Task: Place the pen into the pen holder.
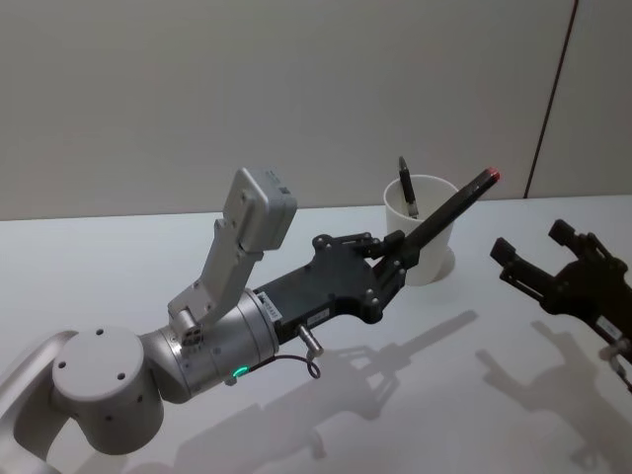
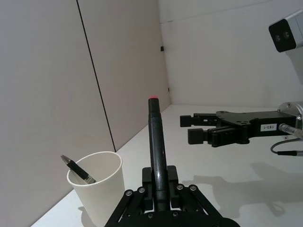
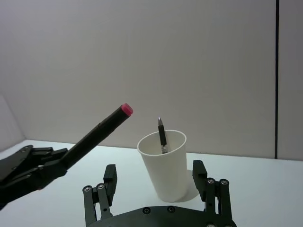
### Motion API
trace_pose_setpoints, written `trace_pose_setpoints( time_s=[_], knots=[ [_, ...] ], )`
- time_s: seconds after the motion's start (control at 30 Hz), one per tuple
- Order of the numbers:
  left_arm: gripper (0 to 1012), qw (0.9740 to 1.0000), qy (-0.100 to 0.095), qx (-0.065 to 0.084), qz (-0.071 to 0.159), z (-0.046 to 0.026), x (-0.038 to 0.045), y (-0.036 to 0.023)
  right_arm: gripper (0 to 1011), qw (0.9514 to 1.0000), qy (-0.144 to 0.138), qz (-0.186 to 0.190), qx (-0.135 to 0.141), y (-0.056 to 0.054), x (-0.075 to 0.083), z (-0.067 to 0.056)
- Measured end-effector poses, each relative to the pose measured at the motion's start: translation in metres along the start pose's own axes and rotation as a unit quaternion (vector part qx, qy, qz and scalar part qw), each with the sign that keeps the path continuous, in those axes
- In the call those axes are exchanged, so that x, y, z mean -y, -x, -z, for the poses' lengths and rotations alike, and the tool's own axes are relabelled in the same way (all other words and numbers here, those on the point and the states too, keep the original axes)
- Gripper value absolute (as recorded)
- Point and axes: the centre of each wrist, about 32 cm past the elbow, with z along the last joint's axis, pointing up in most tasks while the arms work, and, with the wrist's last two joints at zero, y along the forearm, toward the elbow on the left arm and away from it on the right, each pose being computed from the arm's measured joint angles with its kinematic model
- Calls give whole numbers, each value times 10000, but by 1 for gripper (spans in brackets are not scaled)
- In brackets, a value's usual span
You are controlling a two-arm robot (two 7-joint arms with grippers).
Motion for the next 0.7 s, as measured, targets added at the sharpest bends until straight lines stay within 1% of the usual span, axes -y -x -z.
trace_pose_setpoints(
  time_s=[0.1,0.17,0.2,0.23,0.27,0.3,0.33,0.37,0.4,0.5,0.53,0.57,0.6,0.7],
  knots=[
    [185,10000,1,0,0,-1,1,0,1002,9996,11,-81,-285,-14,52,-20],
    [183,10000,2,0,-1,-1,2,1,1001,9991,15,-120,-400,-16,73,-28],
    [183,10000,2,0,-1,-1,2,1,1001,9985,19,-150,-528,-20,94,-36],
    [183,10000,3,-1,-1,-1,2,1,1001,9981,22,-165,-590,-20,102,-39],
    [183,10000,3,-1,0,-1,2,1,1001,9971,21,-197,-737,-19,116,-44],
    [183,10000,4,-2,0,-1,3,1,1001,9966,23,-211,-801,-18,122,-47],
    [183,10000,4,-2,-1,-1,3,1,1001,9953,19,-234,-935,-14,133,-52],
    [183,10000,4,-2,-1,-1,3,1,1001,9953,19,-234,-935,-14,133,-52],
    [185,10000,4,-2,0,-1,3,1,1001,9938,13,-260,-1082,-8,142,-57],
    [183,10000,4,-3,0,-1,3,1,1001,9914,7,-295,-1272,4,149,-63],
    [185,10000,4,-2,0,-1,3,1,1001,9893,3,-323,-1424,15,151,-64],
    [183,10000,4,-2,0,-1,3,1,1001,9883,-1,-336,-1487,22,151,-65],
    [185,10000,5,-2,0,-1,2,1,1001,9863,-11,-358,-1612,35,149,-68],
    [183,10000,5,-2,0,-1,2,1,1001,9824,-30,-388,-1828,65,140,-69]
  ],
)
